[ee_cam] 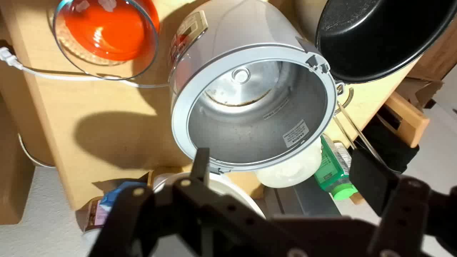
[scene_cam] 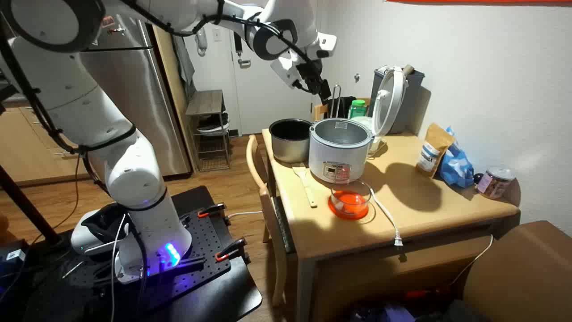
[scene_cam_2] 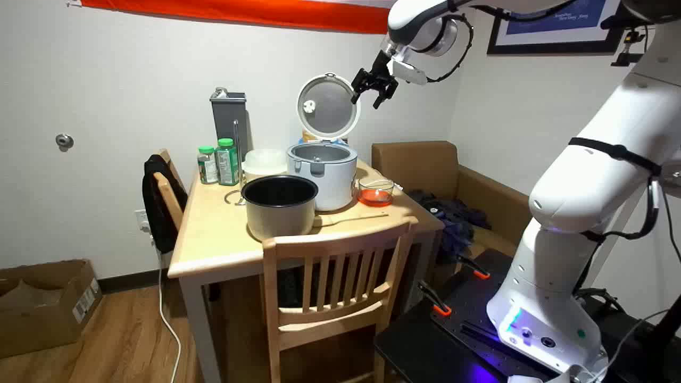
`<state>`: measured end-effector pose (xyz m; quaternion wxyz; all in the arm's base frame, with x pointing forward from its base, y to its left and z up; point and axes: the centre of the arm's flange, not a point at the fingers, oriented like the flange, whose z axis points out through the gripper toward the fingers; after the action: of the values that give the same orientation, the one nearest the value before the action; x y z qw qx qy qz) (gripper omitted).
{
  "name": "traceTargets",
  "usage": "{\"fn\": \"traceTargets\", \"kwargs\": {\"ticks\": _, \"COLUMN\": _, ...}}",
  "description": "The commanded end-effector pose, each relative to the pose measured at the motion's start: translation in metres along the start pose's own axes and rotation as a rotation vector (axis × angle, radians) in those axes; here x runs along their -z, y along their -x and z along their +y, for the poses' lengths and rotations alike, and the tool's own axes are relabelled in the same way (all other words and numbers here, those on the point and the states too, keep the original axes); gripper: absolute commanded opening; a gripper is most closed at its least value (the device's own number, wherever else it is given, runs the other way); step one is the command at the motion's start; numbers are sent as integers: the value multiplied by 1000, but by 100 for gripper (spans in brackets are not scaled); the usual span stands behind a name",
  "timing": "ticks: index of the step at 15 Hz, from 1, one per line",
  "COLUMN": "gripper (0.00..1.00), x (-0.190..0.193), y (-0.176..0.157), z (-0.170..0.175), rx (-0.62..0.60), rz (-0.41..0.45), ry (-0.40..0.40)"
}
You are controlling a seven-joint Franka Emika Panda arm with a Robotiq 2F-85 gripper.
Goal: Put the pot in the rice cooker
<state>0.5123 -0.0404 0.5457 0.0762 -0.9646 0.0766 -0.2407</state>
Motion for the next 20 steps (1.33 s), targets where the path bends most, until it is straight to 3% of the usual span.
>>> {"fn": "traceTargets", "kwargs": {"ticks": 1, "gripper": 100, "x": 0, "y": 0, "z": 0, "rx": 0, "rz": 0, "ry": 0}}
{"fn": "traceTargets", "kwargs": {"ticks": 10, "gripper": 100, "x": -3, "y": 0, "z": -4, "rx": 3, "rz": -1, "ry": 0}}
{"fn": "traceTargets", "kwargs": {"ticks": 17, "gripper": 100, "x": -50, "y": -5, "z": -85, "rx": -136, "rz": -123, "ry": 108}}
{"fn": "traceTargets", "kwargs": {"ticks": 20, "gripper": 100, "x": -53, "y": -4, "z": -107, "rx": -75, "rz": -157, "ry": 110}}
